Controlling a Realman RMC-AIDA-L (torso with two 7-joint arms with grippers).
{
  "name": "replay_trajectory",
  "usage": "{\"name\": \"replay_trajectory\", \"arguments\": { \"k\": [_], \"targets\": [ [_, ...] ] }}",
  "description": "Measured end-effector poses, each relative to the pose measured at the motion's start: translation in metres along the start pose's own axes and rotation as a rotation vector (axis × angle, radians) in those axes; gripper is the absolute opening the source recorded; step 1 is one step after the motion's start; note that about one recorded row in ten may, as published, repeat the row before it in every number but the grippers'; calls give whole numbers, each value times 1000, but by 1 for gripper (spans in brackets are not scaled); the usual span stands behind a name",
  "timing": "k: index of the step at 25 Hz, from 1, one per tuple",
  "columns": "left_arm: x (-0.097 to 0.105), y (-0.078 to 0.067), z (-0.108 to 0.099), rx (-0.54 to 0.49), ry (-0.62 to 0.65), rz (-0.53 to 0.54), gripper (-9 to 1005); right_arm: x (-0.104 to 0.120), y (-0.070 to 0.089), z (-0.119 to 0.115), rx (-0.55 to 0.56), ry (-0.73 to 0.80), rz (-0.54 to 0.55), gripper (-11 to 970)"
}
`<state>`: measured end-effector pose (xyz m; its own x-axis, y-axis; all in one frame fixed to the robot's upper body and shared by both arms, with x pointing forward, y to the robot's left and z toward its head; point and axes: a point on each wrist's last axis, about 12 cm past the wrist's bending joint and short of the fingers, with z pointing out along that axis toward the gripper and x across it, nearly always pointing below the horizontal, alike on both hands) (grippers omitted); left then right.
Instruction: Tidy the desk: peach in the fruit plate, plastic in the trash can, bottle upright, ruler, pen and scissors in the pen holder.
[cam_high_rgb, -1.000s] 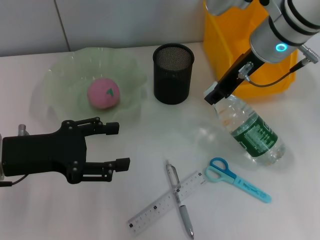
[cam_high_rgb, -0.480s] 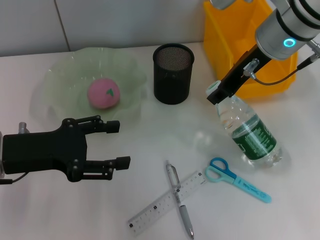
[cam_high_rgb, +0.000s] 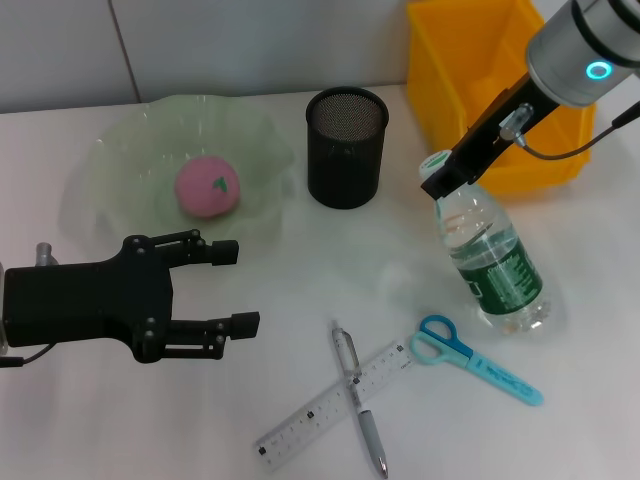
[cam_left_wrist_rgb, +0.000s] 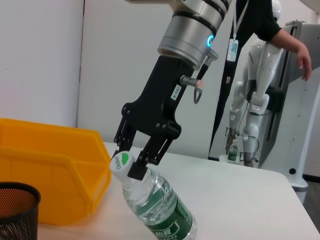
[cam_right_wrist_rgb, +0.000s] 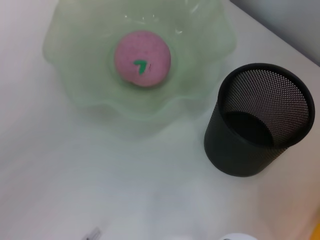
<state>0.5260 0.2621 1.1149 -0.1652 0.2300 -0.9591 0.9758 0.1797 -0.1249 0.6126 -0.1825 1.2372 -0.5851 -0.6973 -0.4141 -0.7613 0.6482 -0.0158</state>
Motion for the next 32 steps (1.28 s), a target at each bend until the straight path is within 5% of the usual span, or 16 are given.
{"name": "replay_trajectory", "arguments": {
  "k": [32],
  "targets": [
    [-4, 0, 0, 8, -9, 11, 832, -1, 10, -36, 49, -23, -11, 422]
  ]
}}
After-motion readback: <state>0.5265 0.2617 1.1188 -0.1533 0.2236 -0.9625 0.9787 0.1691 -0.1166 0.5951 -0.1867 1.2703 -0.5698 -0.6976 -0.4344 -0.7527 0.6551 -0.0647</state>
